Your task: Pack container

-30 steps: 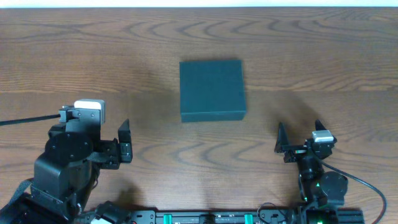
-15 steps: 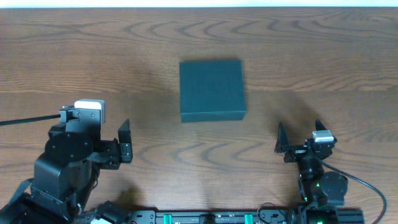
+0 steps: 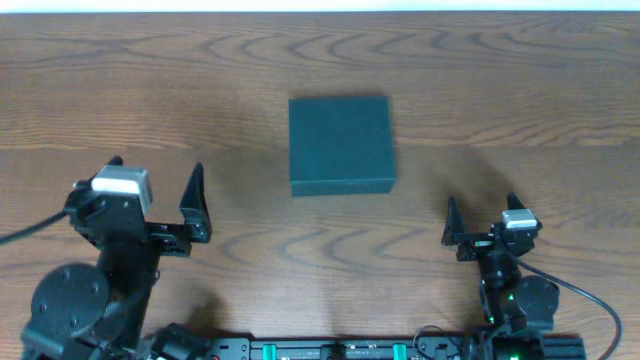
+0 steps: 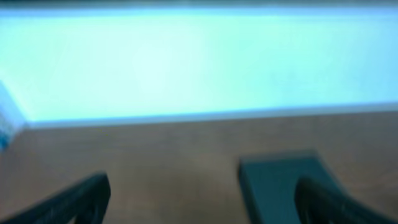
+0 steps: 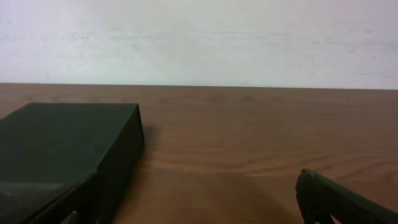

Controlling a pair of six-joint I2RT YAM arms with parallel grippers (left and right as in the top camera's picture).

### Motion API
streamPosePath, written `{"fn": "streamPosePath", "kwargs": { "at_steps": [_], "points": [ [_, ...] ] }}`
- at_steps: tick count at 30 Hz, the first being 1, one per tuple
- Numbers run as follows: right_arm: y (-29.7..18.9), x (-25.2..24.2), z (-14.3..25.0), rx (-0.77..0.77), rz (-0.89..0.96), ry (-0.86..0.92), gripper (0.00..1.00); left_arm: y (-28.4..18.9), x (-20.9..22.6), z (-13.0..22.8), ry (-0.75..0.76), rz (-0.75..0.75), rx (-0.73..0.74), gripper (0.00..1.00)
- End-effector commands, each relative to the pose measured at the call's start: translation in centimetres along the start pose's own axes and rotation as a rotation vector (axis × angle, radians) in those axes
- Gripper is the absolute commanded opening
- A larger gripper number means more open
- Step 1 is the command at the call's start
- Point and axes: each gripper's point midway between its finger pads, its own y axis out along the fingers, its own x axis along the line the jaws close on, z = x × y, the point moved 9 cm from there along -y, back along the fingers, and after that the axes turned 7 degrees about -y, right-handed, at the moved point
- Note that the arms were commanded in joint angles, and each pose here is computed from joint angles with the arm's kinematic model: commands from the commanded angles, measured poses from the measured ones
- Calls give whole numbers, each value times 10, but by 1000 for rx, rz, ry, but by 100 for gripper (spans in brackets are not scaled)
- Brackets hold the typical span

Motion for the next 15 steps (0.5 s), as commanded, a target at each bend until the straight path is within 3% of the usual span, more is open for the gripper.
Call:
{"fn": "streamPosePath", "kwargs": {
  "at_steps": [1, 7, 15],
  "points": [
    [0, -3, 1, 1, 21, -10, 99, 4, 6, 16, 36, 5, -119, 95],
    [0, -3, 1, 1, 21, -10, 99, 11, 17, 51, 68, 36, -337, 95],
    [0, -3, 1, 1, 21, -10, 99, 14, 39, 117, 75, -6, -518, 95]
  ]
}}
